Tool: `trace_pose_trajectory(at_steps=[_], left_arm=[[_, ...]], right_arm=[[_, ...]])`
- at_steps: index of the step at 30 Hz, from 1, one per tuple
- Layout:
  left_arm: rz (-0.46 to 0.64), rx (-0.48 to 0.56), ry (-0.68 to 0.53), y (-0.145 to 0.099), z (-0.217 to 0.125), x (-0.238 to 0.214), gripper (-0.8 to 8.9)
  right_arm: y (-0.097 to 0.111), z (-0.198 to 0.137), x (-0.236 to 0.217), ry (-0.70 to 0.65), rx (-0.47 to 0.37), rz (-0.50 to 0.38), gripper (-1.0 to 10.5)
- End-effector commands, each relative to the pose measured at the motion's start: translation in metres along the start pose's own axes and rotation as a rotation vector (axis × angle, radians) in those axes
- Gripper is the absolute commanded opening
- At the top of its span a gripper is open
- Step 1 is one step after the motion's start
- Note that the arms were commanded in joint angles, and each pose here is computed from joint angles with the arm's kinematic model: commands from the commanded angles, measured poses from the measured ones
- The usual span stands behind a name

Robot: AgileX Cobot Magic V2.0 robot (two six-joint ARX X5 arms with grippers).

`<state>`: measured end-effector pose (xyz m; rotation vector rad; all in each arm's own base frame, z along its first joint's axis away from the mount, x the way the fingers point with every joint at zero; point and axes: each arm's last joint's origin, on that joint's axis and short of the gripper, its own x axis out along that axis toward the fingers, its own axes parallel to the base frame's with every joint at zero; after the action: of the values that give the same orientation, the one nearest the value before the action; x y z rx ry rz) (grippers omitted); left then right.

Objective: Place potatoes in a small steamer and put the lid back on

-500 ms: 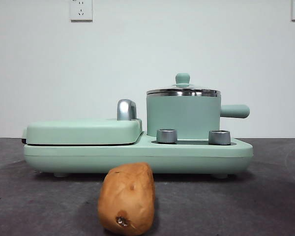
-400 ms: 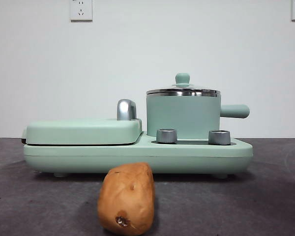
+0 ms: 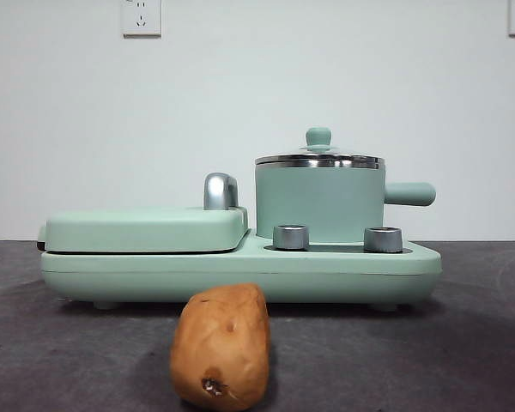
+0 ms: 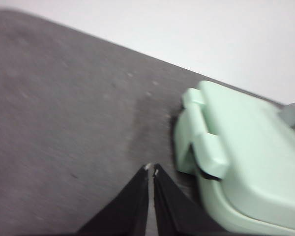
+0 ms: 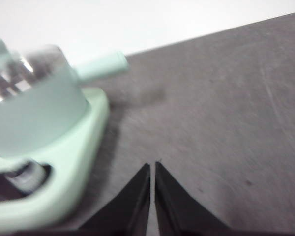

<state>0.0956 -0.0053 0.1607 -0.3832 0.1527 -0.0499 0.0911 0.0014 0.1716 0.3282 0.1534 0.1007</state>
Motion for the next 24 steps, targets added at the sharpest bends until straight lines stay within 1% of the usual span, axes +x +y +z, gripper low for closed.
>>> trace_pose_trajectory(at_steps=[1,6,9,14,20,24], left_arm=[[-0.049,-0.128,-0.028,-0.008,0.017,-0.004,0.14],[-0.152,-0.129,-0.002,-0.022,0.043,-0.008,0.14],[-0.197,-0.129,0.047,-0.031,0.061,-0.009,0.14],[-0.276,-0.122,0.128,-0.049,0.097,-0.006,0.14],[-0.387,-0.095,0.137,-0.073,0.148,0.001,0.14],[-0.47,-0.053,0.168,-0.086,0.176,0.006,0.14]], right_arm=[[0.009,0.021,-0.009,-0.047,0.084,0.026,0.1],[0.023,0.054,-0.024,-0.017,0.094,0.052,0.1],[0.032,0.074,-0.032,0.018,0.081,0.093,0.1],[0.048,0.106,-0.04,0.117,0.038,0.204,0.1],[0.065,0.141,-0.045,0.188,-0.034,0.334,0.1],[0.074,0.163,-0.044,0.216,-0.054,0.432,0.1]])
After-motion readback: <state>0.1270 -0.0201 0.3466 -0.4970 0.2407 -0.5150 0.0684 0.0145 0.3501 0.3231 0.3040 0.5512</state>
